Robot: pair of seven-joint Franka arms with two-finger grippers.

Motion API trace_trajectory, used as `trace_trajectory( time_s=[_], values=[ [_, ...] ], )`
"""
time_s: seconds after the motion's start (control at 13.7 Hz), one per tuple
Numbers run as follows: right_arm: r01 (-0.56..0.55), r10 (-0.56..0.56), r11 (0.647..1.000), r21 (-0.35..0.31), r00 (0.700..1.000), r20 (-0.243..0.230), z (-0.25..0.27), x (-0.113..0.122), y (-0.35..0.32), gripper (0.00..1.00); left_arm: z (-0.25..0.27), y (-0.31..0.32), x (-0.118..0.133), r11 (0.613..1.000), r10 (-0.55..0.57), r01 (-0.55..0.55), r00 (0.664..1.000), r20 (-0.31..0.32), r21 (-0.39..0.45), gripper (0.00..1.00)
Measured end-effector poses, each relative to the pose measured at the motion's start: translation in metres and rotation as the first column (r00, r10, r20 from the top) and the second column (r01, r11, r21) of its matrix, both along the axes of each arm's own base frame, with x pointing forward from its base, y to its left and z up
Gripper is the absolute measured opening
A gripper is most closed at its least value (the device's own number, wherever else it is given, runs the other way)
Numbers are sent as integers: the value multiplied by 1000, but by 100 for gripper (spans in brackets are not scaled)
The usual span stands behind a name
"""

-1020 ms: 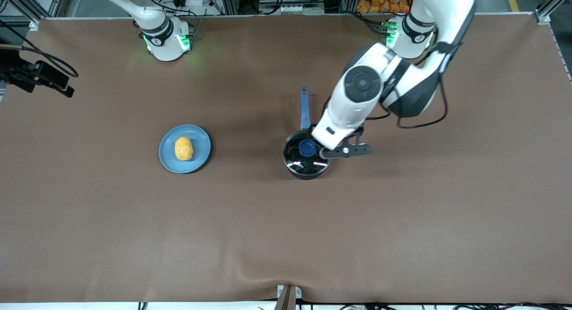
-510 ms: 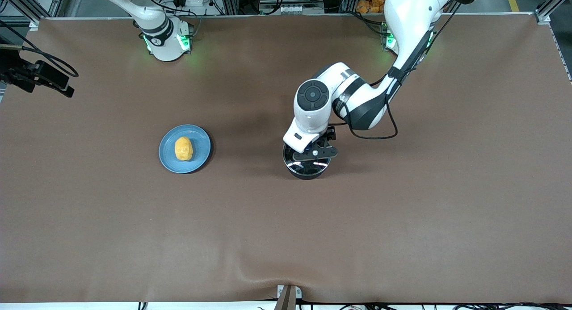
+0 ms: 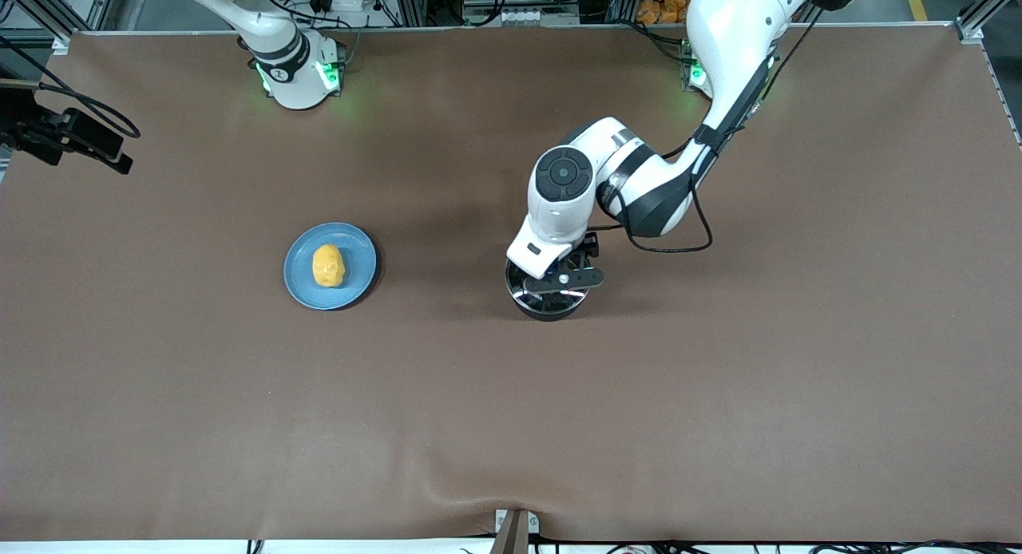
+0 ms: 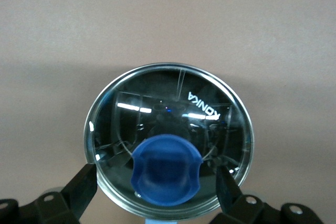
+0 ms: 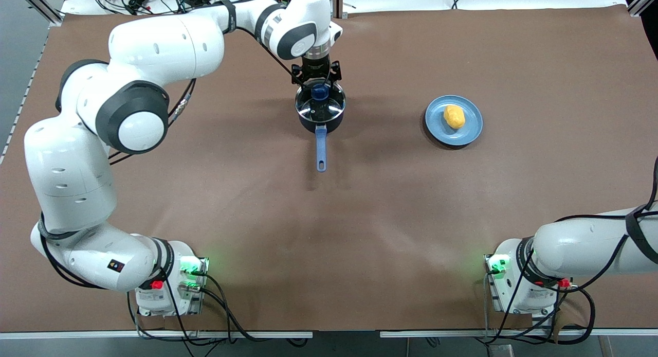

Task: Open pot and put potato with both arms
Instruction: 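Lower the left gripper and grasp the lid's blue knob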

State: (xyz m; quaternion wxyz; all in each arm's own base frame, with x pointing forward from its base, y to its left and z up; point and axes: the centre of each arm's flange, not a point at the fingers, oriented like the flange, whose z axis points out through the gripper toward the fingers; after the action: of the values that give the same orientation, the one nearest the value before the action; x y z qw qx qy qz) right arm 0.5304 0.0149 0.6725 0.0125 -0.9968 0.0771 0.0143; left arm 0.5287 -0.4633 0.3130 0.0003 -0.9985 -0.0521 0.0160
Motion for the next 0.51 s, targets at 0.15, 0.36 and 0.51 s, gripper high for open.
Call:
trace_trajectory(
  time_s=[0.15,0.36,0.51],
  values=[
    [0,0,1000,0,1000,0,0,0,0,100,-7,-1,1,1000,-1,1,1000,0,-4,100],
    [0,0,1000,0,1000,0,0,0,0,100,-20,-5,-1,1000,-16,16,1000,4,0,100],
    [0,0,1000,0,1000,0,0,0,0,100,-24,-8,-2,1000,-20,20,1000,3,-2,100]
  ],
)
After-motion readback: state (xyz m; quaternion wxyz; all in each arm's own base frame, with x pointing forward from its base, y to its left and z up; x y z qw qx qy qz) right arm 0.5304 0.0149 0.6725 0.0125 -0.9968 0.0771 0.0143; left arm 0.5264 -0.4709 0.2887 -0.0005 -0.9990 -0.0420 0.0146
